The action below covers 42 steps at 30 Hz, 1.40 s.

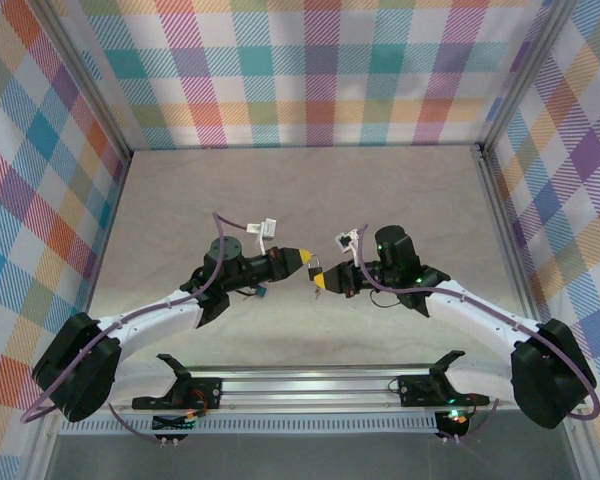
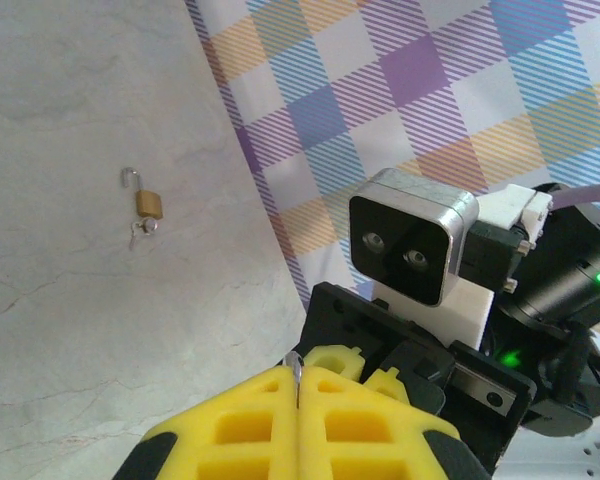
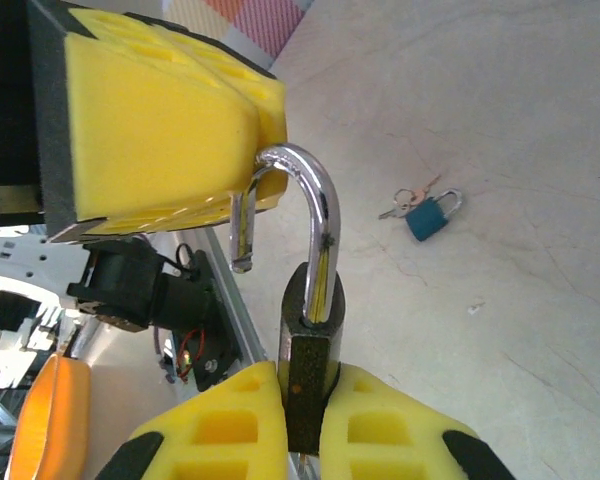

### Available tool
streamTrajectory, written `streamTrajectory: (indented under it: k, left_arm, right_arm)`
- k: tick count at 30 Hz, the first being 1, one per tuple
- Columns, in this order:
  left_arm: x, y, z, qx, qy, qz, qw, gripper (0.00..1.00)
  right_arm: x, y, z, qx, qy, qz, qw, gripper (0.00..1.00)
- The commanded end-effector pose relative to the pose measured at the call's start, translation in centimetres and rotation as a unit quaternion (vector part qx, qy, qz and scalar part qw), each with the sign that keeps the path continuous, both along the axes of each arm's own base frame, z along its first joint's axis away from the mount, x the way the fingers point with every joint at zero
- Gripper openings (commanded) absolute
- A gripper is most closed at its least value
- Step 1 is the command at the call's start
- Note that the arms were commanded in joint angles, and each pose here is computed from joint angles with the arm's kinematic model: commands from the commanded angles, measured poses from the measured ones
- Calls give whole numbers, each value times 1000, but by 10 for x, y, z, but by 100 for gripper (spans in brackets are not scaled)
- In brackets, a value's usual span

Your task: Lock with the key

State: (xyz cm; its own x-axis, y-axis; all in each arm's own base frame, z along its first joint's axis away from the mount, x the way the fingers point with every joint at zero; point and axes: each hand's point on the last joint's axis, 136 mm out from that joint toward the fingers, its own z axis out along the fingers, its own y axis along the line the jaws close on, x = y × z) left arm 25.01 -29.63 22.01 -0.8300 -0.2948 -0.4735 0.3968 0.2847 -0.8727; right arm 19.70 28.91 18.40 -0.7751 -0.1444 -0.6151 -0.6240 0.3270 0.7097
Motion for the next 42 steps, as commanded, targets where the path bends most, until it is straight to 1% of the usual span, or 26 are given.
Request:
streamTrajectory:
  k: [1, 7, 11, 19, 22, 23, 25, 26, 27, 29, 30, 31, 34, 37, 39, 42]
  left_arm:
    - [1, 7, -5, 3, -24, 4, 1000, 0]
    - [-2, 8, -5, 0, -46, -2, 999, 0]
    - [-3, 8, -2, -19, -56, -7, 998, 0]
    - [-4, 6, 7, -53, -61, -15, 997, 0]
    - [-1, 12, 8, -55, -66, -1, 996, 0]
    - [2, 15, 7, -53, -64, 12, 996, 11]
    - [6, 20, 9, -54, -64, 27, 996, 40]
    - [5, 21, 13, -59, -70, 29, 995, 49]
    - [5, 22, 17, -65, -78, 30, 994, 54]
    - [2, 22, 30, -85, -94, 27, 992, 70]
    - [1, 22, 35, -93, -102, 23, 990, 76]
    - [0, 21, 39, -99, -104, 19, 989, 81]
    - [-4, 17, 47, -124, -111, -1, 986, 83]
    - [-5, 12, 51, -158, -102, -20, 982, 84]
    - [-4, 5, 49, -159, -88, -37, 983, 84]
    - [-14, 0, 62, -163, -109, -59, 979, 84]
  right_arm:
    - [-24, 8, 42, 74, -45, 76, 993, 0]
    - [-39, 3, 60, 106, -53, 107, 987, 0]
    - [-44, 0, 71, 119, -59, 118, 984, 0]
    - [-39, -1, 67, 108, -60, 105, 987, 0]
    - [-39, -1, 64, 102, -58, 105, 988, 0]
    - [-39, 0, 64, 102, -56, 107, 987, 0]
    - [-39, 0, 62, 101, -51, 109, 988, 0]
    - [-39, 0, 61, 102, -50, 111, 987, 0]
    - [-40, 1, 60, 103, -47, 114, 987, 0]
    - [-40, 2, 59, 105, -41, 120, 986, 0]
    - [-41, 3, 59, 106, -38, 123, 986, 0]
    - [-41, 3, 59, 107, -38, 125, 986, 0]
    - [-42, 5, 61, 111, -34, 133, 984, 0]
    - [-43, 6, 61, 117, -28, 141, 983, 0]
    - [-44, 8, 62, 121, -26, 147, 981, 0]
    - [-43, 10, 61, 120, -23, 148, 981, 0]
